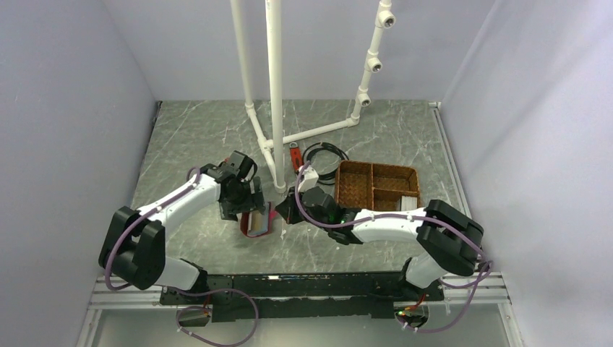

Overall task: Put the credit cards into the card holder
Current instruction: Open the card holder at the center of the board.

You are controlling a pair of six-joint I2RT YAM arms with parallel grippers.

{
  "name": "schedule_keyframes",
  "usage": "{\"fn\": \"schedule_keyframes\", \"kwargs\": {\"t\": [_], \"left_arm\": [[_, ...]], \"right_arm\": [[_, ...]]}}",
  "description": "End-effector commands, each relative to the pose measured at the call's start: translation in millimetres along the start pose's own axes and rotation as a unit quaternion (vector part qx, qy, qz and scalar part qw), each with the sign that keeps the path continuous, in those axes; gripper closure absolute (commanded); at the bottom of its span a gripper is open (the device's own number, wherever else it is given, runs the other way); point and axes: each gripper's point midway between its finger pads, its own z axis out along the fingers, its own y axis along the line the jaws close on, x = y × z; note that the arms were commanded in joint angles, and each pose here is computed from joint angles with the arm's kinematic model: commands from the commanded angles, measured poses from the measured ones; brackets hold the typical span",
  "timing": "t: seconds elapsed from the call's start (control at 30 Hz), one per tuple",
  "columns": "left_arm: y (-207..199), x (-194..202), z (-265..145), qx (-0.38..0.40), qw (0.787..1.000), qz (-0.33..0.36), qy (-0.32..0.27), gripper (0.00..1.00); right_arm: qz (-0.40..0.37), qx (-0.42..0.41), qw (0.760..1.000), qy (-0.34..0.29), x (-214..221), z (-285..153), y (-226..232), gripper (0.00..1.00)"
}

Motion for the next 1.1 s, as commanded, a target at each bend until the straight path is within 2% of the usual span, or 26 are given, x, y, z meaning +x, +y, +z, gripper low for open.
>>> {"fn": "schedule_keyframes", "kwargs": {"t": [0.0,0.1,0.27,0.6,0.7,0.9,1.07], "left_arm": [[13.5,-1.1,0.2,-0.026,1.000,-0.002,-0.007,0.12],[14.3,-0.4,3.9,-0.023,1.000,0.006,0.000,0.05],[0.0,-6.1,-5.9,0.035,0.999,0.008,-0.023,0.01],[-11.7,-9.8,-27.6,0.127,0.990,-0.026,-0.058,0.01],[-11.1,-7.2,-25.9,0.140,0.988,-0.034,-0.052,0.01],[-11.8,-6.0,-19.9,0.141,0.989,-0.035,-0.040,0.01],[-11.0,-8.3,-20.0,0.135,0.990,-0.025,-0.039,0.10]], "right_arm": [[0.012,-0.009,0.999,-0.043,-25.8,-11.8,10.2,1.00],[0.007,-0.010,0.999,-0.047,-31.2,-16.1,12.8,1.00],[0.006,-0.020,0.999,-0.041,-31.9,-16.4,18.4,1.00],[-0.010,-0.062,0.997,-0.035,-45.6,-12.9,47.8,1.00],[-0.014,-0.069,0.997,-0.037,-50.0,-11.8,54.6,1.00],[-0.010,-0.048,0.998,-0.025,-39.7,-6.7,42.4,1.00],[-0.005,0.001,1.000,-0.024,-33.1,-9.3,18.8,1.00]]}}
